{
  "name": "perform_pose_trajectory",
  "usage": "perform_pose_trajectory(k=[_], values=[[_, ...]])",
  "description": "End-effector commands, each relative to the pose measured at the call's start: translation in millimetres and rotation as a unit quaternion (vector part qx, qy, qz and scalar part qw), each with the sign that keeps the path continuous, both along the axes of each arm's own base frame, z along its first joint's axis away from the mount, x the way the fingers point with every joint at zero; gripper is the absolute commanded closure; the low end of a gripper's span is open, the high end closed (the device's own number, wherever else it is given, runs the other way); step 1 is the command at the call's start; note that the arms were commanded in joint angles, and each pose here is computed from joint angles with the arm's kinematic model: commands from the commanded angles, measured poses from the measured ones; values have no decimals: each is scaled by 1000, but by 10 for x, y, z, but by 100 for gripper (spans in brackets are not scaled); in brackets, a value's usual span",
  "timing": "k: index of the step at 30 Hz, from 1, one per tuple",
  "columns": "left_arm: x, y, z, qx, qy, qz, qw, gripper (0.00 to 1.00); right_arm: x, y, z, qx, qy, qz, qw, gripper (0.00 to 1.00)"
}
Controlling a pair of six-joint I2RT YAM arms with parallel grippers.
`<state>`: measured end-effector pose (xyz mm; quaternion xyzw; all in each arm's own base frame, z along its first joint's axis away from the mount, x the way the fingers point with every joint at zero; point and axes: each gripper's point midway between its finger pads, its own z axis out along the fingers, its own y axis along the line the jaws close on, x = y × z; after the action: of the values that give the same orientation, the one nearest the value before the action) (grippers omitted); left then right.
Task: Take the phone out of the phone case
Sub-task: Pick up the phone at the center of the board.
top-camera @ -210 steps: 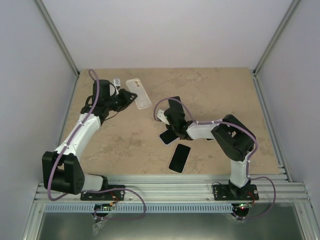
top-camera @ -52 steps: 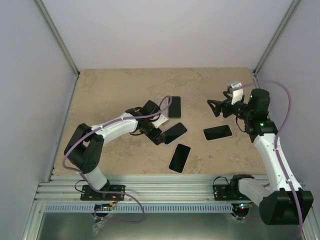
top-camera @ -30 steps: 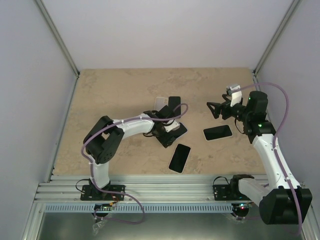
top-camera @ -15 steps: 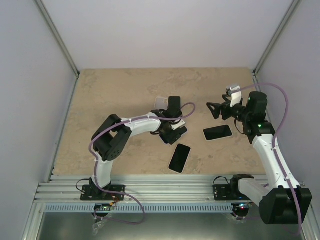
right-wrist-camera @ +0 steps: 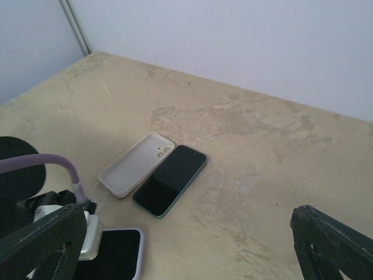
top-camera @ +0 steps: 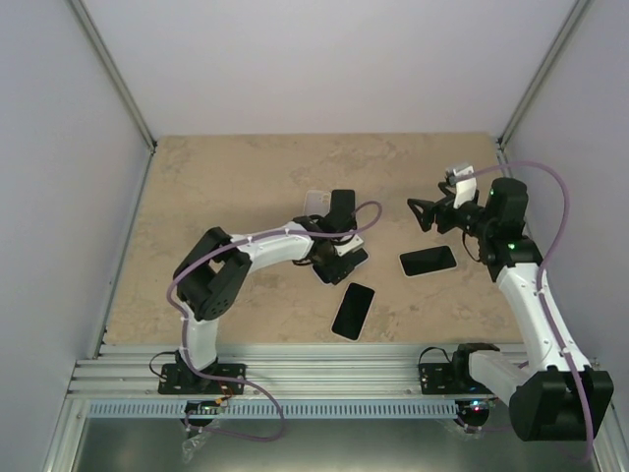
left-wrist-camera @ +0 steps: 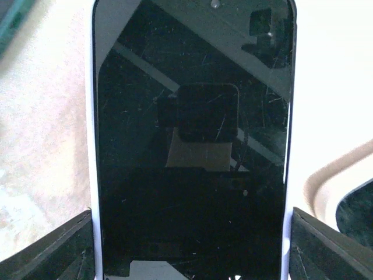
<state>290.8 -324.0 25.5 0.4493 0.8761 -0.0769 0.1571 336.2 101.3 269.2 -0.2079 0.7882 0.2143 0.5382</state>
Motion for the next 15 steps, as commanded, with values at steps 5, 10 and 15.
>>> perform_pose_trajectory(k=[5, 10, 15], values=[[164, -196, 863, -95, -84, 10, 992, 56, 247, -56, 255, -22, -26, -10, 999, 2], [301, -170, 1405, -138, -119, 28, 983, 57, 403, -7, 527, 19, -24, -9, 999, 2], [546, -15, 2006, -184, -148, 58, 970, 58, 590, 110, 840, 60, -41, 5, 997, 2]])
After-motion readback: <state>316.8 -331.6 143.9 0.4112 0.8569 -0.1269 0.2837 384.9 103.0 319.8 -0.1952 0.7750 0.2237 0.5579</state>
